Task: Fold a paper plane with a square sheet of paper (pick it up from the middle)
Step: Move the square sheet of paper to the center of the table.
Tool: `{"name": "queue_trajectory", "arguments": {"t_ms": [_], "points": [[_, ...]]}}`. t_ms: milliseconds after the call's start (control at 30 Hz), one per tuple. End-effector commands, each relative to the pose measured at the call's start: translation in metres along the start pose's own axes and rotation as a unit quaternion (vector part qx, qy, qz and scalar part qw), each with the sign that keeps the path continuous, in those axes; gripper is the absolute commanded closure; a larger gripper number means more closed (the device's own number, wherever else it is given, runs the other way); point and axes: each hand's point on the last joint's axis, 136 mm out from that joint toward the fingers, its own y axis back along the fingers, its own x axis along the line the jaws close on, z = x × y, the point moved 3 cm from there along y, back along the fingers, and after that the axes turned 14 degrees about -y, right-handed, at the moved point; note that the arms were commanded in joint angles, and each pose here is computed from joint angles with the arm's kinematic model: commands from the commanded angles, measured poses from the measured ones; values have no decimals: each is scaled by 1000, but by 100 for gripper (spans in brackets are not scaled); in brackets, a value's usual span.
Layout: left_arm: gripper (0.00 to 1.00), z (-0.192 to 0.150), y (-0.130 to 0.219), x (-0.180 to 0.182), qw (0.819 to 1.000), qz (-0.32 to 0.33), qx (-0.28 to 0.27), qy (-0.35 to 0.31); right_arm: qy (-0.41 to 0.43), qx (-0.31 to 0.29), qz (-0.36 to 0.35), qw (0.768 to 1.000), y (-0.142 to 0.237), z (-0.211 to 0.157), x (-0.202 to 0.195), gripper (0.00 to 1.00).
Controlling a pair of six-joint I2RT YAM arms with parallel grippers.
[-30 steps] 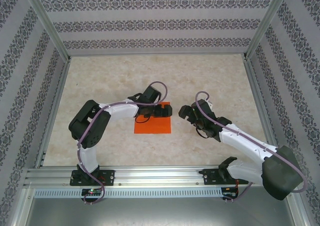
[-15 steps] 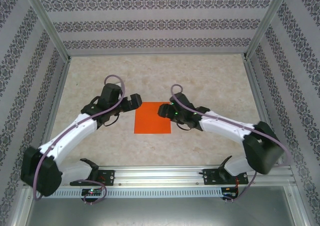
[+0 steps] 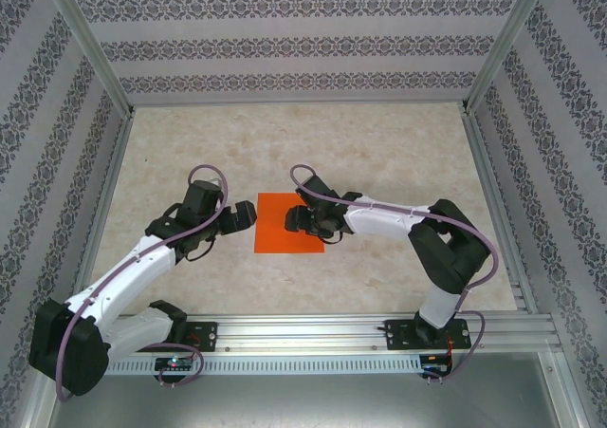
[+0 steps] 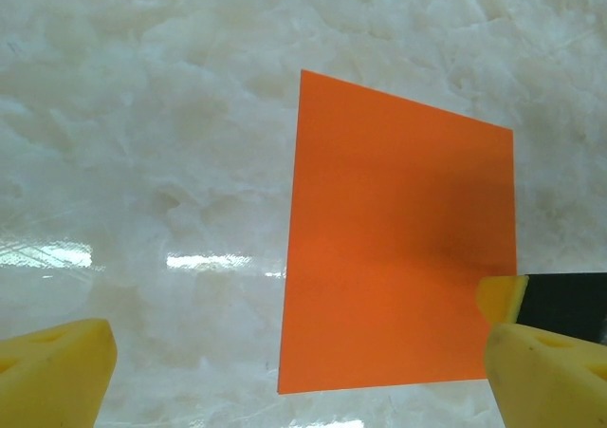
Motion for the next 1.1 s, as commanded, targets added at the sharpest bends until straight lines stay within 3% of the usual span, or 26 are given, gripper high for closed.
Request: {"name": "queue_trajectory", "arguments": {"t_ms": [0, 300, 433, 600, 700, 833, 1067], "points": [[0, 9, -1, 4, 999, 4, -38, 0, 16, 24, -34, 999, -4, -3, -27, 32], [0, 30, 11, -5, 995, -22, -98, -13, -11, 54, -92, 994, 4, 8, -100, 33], [0, 37, 13, -18, 991, -57, -110, -41, -3, 29, -63, 998, 27, 16, -84, 32], [0, 36, 1, -19, 993, -68, -96, -18, 5, 5, 20, 1000, 37, 28, -35, 31], [0, 36, -3, -21, 993, -74, -87, -17, 4, 9, 17, 1000, 23, 38, -23, 31], [0, 32, 0, -3, 995, -30, -99, 13, 1, 27, 4, 1000, -3, 44, -19, 32], [0, 25, 10, 7, 995, -13, -98, 4, -25, 38, -59, 997, -21, 32, -50, 33]]}}
